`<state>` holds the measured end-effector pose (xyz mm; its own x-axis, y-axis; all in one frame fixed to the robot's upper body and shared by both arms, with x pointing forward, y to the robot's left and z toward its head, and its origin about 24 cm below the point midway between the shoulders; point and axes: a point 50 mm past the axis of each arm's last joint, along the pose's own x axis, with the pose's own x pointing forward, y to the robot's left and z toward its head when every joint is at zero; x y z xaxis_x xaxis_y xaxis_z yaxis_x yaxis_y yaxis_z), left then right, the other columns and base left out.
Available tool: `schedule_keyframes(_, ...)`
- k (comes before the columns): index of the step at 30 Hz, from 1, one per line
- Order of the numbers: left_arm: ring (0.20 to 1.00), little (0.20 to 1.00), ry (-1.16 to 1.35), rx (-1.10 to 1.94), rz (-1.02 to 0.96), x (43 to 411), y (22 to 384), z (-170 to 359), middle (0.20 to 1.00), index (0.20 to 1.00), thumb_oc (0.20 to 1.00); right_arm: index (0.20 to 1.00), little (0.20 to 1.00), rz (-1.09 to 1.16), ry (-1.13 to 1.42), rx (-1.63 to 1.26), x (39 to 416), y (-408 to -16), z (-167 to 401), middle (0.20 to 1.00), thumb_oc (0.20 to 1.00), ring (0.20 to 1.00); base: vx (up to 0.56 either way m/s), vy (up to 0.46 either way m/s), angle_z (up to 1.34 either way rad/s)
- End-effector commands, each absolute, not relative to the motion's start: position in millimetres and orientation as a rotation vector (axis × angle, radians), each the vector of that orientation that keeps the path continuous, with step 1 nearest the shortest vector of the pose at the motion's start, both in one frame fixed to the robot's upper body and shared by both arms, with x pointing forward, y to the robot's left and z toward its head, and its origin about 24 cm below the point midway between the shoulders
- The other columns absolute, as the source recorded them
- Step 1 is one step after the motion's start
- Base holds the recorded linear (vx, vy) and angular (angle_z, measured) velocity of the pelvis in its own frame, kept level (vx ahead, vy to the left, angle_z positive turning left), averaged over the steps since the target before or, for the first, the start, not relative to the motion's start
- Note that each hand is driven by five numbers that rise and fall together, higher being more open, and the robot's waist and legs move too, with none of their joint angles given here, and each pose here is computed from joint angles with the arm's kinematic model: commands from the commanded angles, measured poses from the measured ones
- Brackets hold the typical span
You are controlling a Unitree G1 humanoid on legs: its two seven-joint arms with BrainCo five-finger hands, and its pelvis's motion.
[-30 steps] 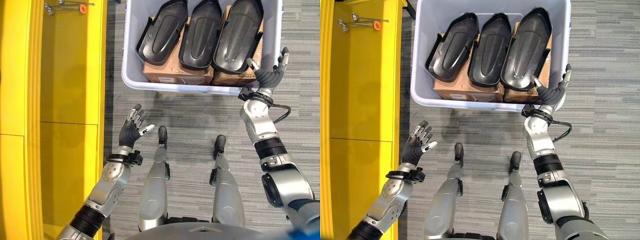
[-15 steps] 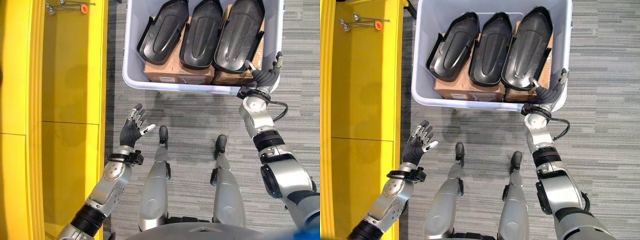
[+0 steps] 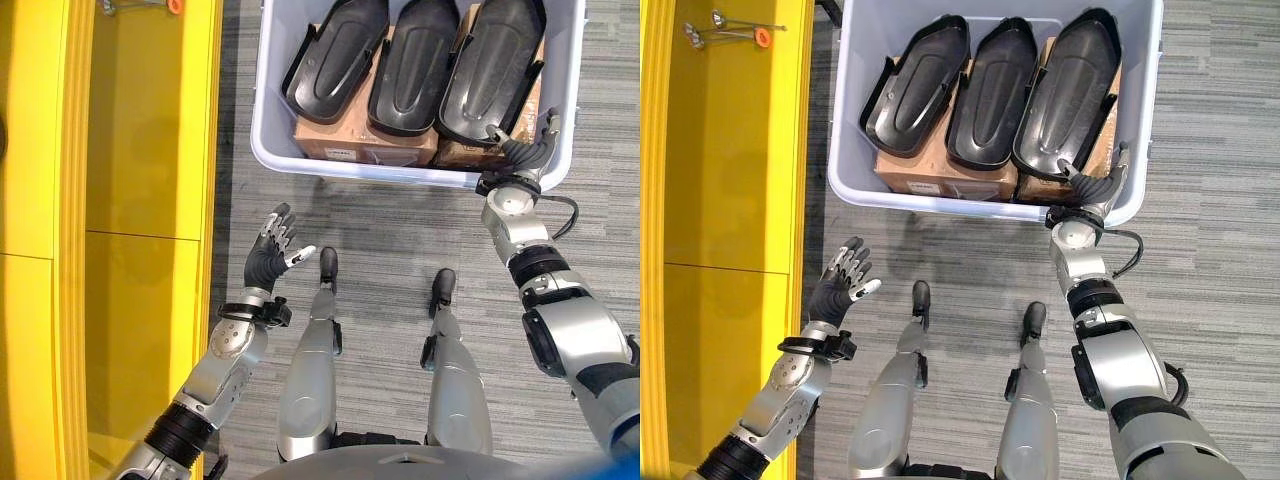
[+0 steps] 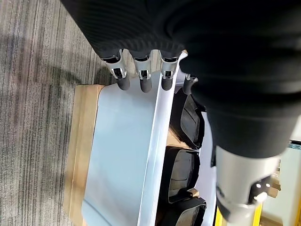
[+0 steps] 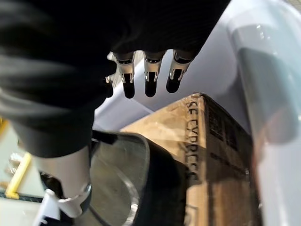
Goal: Move parts from the plastic box to the shelf.
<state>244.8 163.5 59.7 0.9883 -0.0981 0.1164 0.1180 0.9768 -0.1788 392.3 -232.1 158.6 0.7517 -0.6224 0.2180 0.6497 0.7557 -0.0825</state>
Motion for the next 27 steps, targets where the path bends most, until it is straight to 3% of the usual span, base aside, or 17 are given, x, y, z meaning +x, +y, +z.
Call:
schedule_keyframes(1,1.000,1.000,-0.230,-0.178,-0.172,240,157,84,1.000,1.000,1.000,1.000,1.000,-0.717,-0.326,-0.201,397,-245,211,1.000,1.000,1.000,0.00,0.000,0.00)
schedule_keyframes(23,1.000,1.000,-0.273,-0.179,-0.183,246,153,93,1.000,1.000,1.000,1.000,1.000,-0.724,-0.179,-0.438,403,-267,213,1.000,1.000,1.000,0.00,-0.001,0.02)
schedule_keyframes(24,1.000,1.000,-0.272,-0.177,-0.183,246,153,93,1.000,1.000,1.000,0.680,0.680,-0.719,-0.171,-0.445,404,-266,212,0.680,0.680,0.680,0.00,0.000,0.00)
schedule_keyframes(26,1.000,1.000,-0.274,-0.176,-0.184,246,153,94,1.000,1.000,1.000,0.536,0.536,-0.721,-0.167,-0.447,404,-266,212,0.536,0.536,0.536,0.00,0.000,0.00)
schedule_keyframes(27,1.000,1.000,-0.277,-0.179,-0.185,247,152,94,1.000,1.000,1.000,0.341,0.341,-0.717,-0.157,-0.464,404,-267,211,0.341,0.341,0.341,0.00,0.000,0.00)
